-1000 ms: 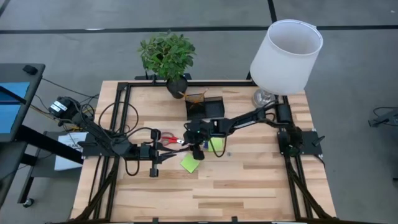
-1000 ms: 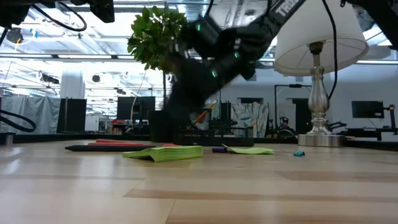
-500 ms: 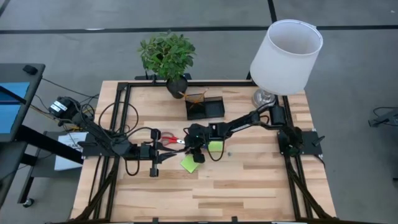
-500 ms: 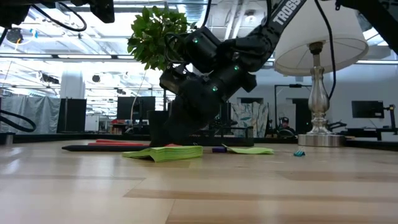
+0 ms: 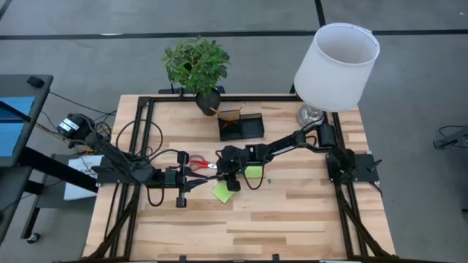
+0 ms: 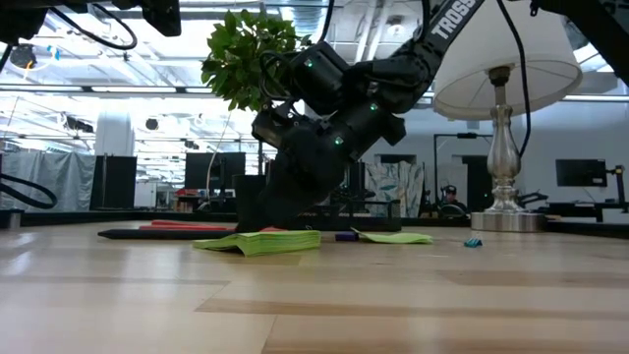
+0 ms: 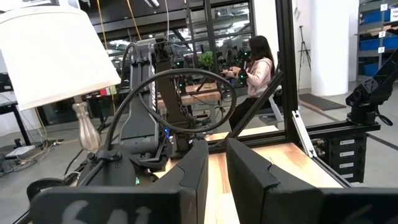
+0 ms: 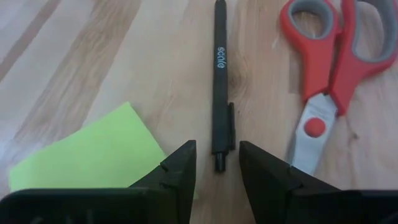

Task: Pick and place office supplies into organizer
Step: Put the black ballpen into the desk organizer

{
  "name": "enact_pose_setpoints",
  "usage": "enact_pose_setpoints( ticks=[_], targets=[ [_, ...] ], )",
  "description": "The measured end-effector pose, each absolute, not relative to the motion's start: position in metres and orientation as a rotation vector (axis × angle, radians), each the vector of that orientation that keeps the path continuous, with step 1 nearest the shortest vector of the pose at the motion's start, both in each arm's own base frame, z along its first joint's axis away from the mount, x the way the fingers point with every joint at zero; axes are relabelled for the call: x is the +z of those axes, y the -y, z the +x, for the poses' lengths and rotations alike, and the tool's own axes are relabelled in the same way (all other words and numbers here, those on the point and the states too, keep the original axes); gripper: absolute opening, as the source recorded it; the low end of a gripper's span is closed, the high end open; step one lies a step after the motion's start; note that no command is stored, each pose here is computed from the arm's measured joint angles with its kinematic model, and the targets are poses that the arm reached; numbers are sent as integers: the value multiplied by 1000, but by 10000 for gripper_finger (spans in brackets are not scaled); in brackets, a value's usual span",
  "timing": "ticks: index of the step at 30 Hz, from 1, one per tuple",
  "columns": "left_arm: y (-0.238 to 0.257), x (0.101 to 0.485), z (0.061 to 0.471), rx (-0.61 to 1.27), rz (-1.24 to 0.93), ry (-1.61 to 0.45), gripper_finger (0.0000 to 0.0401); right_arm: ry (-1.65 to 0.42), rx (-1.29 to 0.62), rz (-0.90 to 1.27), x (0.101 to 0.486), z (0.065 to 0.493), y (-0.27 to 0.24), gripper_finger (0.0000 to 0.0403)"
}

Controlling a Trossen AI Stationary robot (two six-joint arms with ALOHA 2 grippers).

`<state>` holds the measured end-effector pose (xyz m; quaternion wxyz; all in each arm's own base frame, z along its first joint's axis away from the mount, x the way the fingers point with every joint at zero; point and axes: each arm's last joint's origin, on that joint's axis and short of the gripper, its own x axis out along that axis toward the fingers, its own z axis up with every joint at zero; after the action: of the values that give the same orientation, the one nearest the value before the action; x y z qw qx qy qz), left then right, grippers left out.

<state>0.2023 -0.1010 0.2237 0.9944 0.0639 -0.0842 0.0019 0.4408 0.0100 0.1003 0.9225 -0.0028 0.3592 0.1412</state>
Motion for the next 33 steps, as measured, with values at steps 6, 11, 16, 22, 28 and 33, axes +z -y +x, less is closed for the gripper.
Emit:
enact_pose_setpoints(
  ticks=[6, 11, 16, 22, 28, 33],
  targets=[
    [101, 224, 202, 4, 128, 169, 51, -744, 259, -24, 100, 441, -9, 115],
    [101, 224, 202, 4, 128, 169, 51, -746, 244, -30, 100, 441, -9, 85],
    [101, 224, 202, 5, 128, 169, 51, -757, 257, -52, 100, 440, -10, 14],
    [101, 224, 202, 4, 128, 170, 51, -762, 254, -57, 100, 440, -13, 4],
    [101, 224, 202, 4, 128, 169, 51, -767, 231, -67, 100, 439, -15, 1],
    [101, 224, 202, 4, 128, 169, 51, -779, 218, -78, 102, 438, -18, 1]
  ],
)
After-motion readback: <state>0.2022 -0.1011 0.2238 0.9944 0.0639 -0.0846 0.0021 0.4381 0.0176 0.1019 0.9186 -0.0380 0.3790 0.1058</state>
